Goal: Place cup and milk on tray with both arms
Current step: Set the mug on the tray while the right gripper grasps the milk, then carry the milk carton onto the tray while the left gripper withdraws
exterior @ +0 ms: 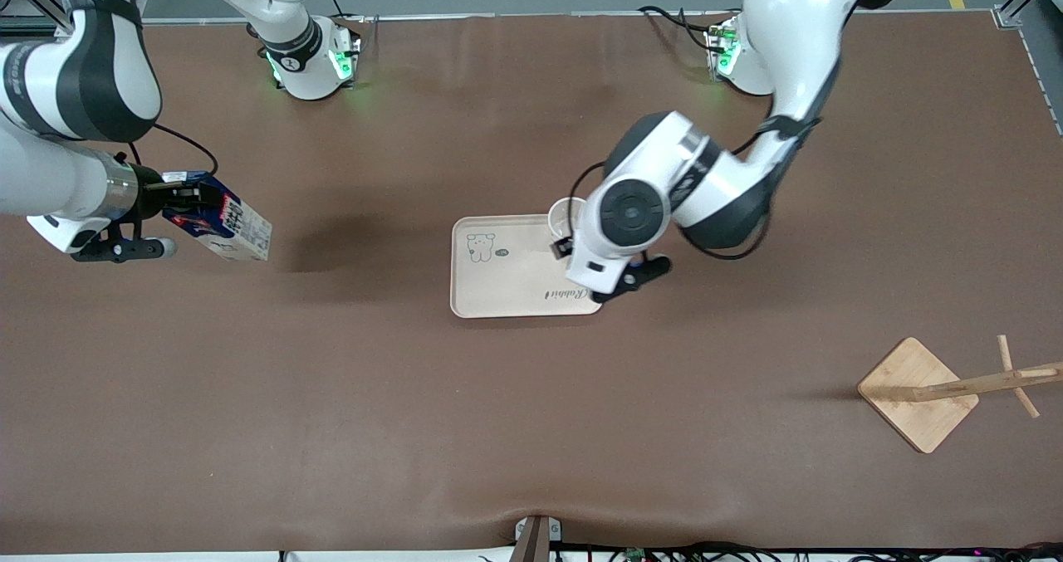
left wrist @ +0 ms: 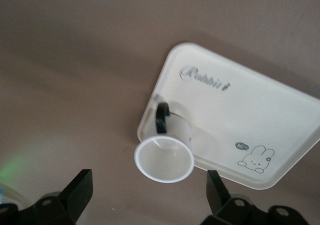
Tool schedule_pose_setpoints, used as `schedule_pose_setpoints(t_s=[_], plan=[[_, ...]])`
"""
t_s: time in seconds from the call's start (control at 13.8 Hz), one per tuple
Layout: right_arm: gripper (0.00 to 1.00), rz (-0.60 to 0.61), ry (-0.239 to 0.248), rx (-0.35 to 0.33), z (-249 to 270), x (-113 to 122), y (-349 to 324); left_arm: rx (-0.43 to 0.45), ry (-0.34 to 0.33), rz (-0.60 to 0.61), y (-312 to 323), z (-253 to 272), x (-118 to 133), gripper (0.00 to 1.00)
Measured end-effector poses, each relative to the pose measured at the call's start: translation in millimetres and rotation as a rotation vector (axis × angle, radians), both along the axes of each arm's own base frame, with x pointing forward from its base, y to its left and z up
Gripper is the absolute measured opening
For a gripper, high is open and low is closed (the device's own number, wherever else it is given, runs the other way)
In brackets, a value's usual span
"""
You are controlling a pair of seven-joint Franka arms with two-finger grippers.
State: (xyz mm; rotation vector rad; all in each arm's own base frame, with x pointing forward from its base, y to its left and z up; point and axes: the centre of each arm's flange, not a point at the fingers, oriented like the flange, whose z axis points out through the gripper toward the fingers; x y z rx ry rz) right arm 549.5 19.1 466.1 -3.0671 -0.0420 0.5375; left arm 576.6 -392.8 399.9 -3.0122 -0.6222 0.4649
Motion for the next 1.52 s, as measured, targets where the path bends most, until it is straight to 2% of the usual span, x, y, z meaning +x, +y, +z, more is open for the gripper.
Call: schedule_pose_setpoints(t_s=[0.14, 0.29, 0.51, 0.65, 0.79, 0.94, 1.01, 1.08, 1.23, 1.52], plan=[[0.68, -0.047, -0.003, 0.004, 8.0, 17.2, 64.0, -0.003, -0.041, -0.034, 68.9, 32.2, 31.2, 1.0], [0.68, -0.092, 0.011, -0.01, -4.6, 26.8, 140.4, 0.064, -0.112, -0.1, 131.0, 53.9, 54.8, 1.0], [0.68, -0.153, 0.042, -0.018, -32.4, 28.1, 250.7, 0.179, -0.177, -0.24, 168.0, 81.0, 61.4, 1.0], [0.68, -0.164, 0.064, -0.016, -52.5, 25.1, 305.3, 0.192, -0.196, -0.296, 198.6, 104.9, 64.3, 1.0], [0.68, -0.133, 0.058, -0.018, -75.4, 20.9, 345.1, 0.182, -0.207, -0.335, 250.5, 132.3, 68.3, 1.0], [0.68, -0.116, 0.043, -0.015, -91.7, 19.1, 366.4, 0.178, -0.224, -0.356, 292.8, 158.4, 66.4, 1.0], [0.68, -0.119, 0.05, -0.015, -98.0, 18.8, 369.6, 0.174, -0.234, -0.351, 302.3, 170.2, 62.6, 1.0], [0.68, -0.129, 0.059, -0.008, -103.9, 19.6, 371.2, 0.165, -0.24, -0.342, 306.1, 181.6, 56.8, 1.0], [0.68, -0.145, 0.047, 0.013, -113.0, 24.5, 374.4, 0.137, -0.244, -0.333, 305.4, 202.1, 43.0, 1.0], [0.68, -0.144, 0.042, 0.017, -130.7, 24.6, 383.0, 0.085, -0.272, -0.324, 307.5, 239.2, 9.4, 1.0]])
